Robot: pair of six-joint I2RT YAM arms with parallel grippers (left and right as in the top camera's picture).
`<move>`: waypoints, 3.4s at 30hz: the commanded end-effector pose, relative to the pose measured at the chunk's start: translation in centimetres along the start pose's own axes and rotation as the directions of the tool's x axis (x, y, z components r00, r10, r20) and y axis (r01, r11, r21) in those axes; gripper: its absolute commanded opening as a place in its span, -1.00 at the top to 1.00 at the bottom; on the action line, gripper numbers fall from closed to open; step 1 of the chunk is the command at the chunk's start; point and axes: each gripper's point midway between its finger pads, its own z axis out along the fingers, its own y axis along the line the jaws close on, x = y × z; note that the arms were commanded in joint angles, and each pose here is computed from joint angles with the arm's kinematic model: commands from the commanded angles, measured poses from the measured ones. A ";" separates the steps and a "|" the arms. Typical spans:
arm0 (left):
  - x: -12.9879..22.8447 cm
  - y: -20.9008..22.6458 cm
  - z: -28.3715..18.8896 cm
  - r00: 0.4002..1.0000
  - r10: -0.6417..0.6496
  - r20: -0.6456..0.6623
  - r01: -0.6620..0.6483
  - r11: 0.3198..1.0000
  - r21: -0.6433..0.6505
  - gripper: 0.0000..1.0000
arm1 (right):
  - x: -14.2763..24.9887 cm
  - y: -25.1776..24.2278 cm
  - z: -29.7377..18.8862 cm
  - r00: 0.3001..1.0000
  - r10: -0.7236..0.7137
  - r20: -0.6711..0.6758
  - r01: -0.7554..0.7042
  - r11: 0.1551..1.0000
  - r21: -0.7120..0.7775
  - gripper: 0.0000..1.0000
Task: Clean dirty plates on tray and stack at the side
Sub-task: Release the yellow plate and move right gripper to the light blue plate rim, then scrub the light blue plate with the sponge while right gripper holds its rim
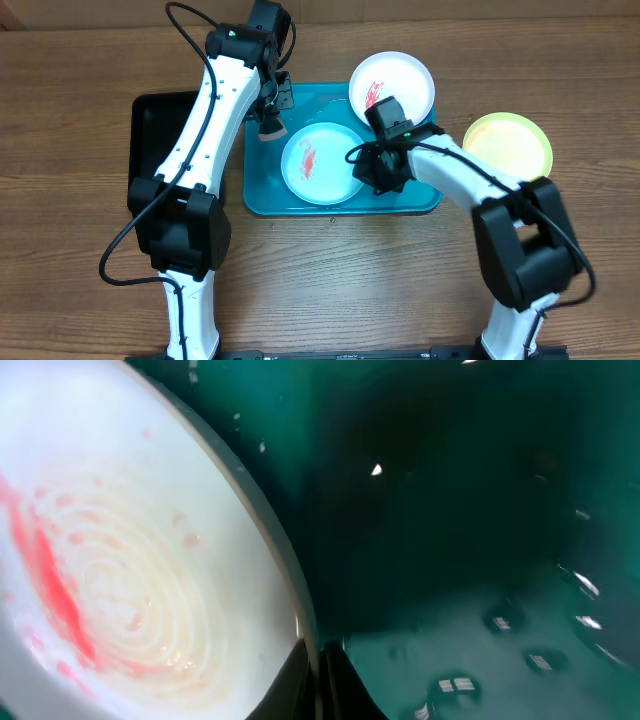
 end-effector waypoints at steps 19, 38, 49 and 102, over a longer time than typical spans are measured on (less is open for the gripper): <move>4.6 -2.2 10.6 0.906 0.343 -0.249 -0.326 0.939 0.109 0.92 | -0.5 2.3 0.9 0.997 -0.071 -0.006 0.070 0.993 -0.096 0.93; 13.5 -9.3 10.4 0.649 0.711 -0.272 -0.428 0.636 0.642 0.93 | -0.6 2.7 0.9 0.997 -0.075 -0.005 0.074 0.990 -0.117 0.93; 3.2 0.2 14.9 0.977 0.142 -0.158 -0.182 0.945 -0.271 0.92 | -0.6 2.7 0.9 0.997 -0.075 -0.006 0.073 0.991 -0.116 0.93; 9.8 -13.3 7.3 0.715 0.682 -0.156 -0.505 0.657 0.559 0.92 | -0.6 2.8 0.9 0.997 -0.080 -0.002 0.079 0.990 -0.119 0.93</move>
